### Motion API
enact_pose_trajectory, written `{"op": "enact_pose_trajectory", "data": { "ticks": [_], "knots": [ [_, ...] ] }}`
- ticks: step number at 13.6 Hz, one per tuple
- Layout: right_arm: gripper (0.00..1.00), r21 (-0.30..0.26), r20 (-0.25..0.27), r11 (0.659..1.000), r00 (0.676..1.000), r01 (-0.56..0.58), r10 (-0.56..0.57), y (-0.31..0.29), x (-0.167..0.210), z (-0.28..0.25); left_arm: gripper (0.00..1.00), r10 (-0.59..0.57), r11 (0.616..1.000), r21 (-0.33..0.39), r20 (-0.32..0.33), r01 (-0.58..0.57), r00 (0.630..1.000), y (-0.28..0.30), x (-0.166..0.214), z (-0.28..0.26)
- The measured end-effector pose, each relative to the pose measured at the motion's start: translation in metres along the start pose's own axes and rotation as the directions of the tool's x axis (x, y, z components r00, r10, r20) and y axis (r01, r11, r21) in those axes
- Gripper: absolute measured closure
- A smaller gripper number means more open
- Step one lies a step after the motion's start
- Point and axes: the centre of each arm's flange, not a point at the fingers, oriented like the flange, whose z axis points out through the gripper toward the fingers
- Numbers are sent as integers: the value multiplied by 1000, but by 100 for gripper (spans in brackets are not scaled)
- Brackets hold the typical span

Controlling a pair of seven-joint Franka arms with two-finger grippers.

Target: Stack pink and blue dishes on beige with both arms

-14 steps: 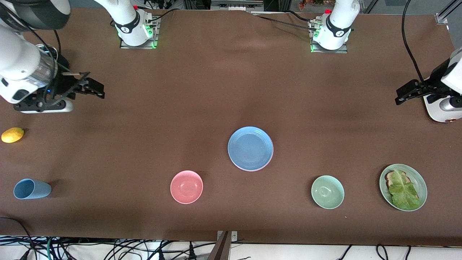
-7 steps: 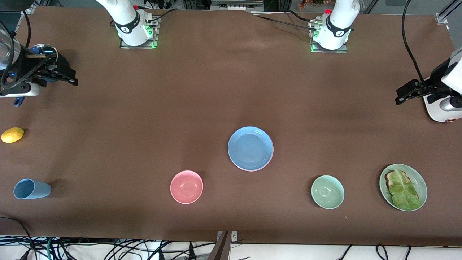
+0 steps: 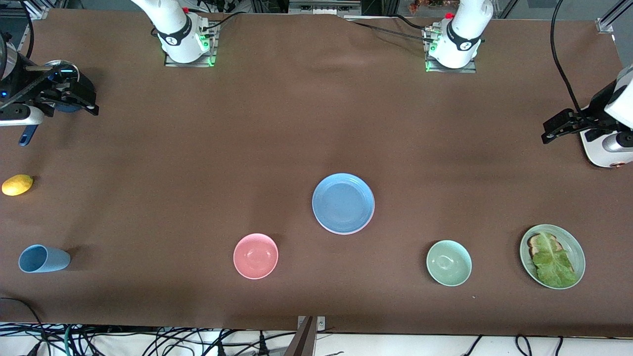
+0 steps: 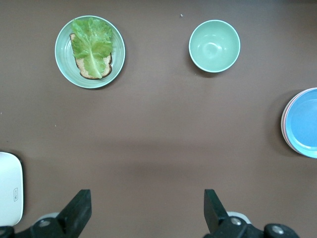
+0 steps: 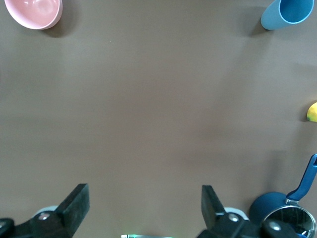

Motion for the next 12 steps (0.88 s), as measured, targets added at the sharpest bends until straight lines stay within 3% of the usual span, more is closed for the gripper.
{"op": "enact_pose_trajectory", "data": {
  "ticks": [12],
  "knots": [
    [0, 0, 10, 1000, 1000, -2, 2, 1, 3, 5, 0, 0, 1000, 0, 1, 0, 1000, 0, 0, 1]
  ]
}}
